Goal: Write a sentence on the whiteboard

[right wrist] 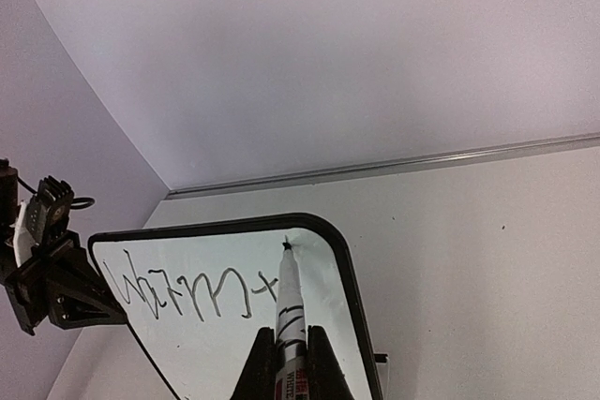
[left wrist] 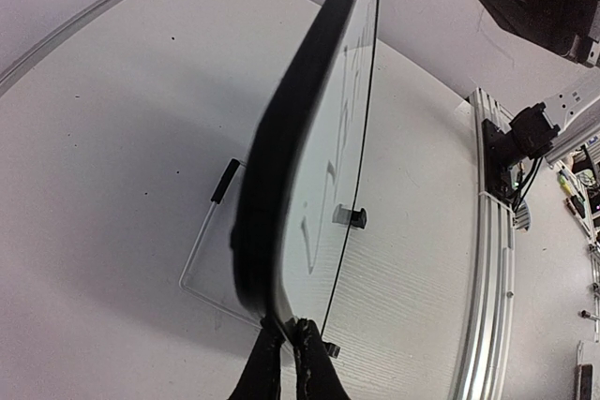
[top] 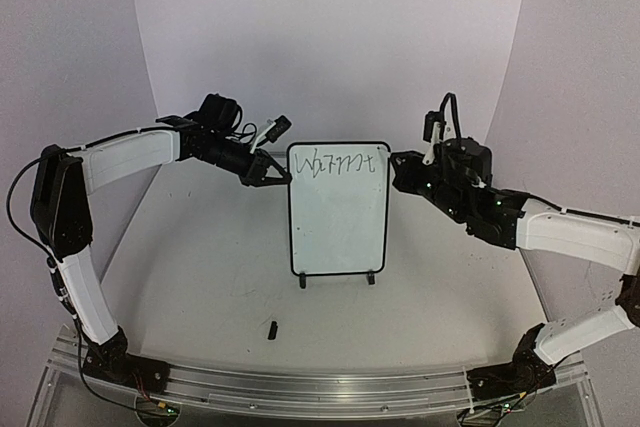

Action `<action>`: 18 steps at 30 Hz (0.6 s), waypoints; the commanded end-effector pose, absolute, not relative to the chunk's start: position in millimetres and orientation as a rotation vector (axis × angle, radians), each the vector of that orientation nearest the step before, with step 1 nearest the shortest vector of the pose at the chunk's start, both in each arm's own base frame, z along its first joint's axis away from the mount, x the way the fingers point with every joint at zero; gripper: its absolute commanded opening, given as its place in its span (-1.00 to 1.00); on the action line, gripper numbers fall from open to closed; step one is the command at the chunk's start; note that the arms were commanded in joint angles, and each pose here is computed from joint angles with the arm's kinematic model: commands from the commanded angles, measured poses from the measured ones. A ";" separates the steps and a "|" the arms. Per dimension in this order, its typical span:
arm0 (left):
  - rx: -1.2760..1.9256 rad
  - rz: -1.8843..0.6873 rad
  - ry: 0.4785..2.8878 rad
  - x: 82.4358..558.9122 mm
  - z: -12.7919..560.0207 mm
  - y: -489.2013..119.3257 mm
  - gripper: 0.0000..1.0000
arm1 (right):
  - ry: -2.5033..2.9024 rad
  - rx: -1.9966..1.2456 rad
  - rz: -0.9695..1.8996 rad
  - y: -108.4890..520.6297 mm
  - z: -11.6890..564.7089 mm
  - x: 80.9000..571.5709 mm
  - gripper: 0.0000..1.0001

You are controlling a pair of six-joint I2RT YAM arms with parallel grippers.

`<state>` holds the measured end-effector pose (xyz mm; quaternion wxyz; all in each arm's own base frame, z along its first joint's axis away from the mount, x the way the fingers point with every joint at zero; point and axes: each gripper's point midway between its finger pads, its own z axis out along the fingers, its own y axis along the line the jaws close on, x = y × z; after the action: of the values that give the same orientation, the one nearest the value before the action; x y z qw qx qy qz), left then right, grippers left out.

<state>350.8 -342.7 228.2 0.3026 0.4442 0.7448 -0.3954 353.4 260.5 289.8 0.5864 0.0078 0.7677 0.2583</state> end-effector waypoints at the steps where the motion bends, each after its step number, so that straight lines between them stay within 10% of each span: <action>1: 1.220 -0.983 1.978 345.9 225.5 -339.5 -1.00 | 1.773 0.037 0.572 256.0 300.5 357.4 -1.00; 18: 1.221 -0.982 1.974 345.2 226.8 -339.9 -1.00 | 1.903 0.072 0.632 251.7 246.5 339.3 -1.00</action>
<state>351.5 -342.5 228.1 0.3033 0.4435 0.7457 -0.3939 344.6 256.0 262.1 0.5569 0.0172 0.7880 0.2620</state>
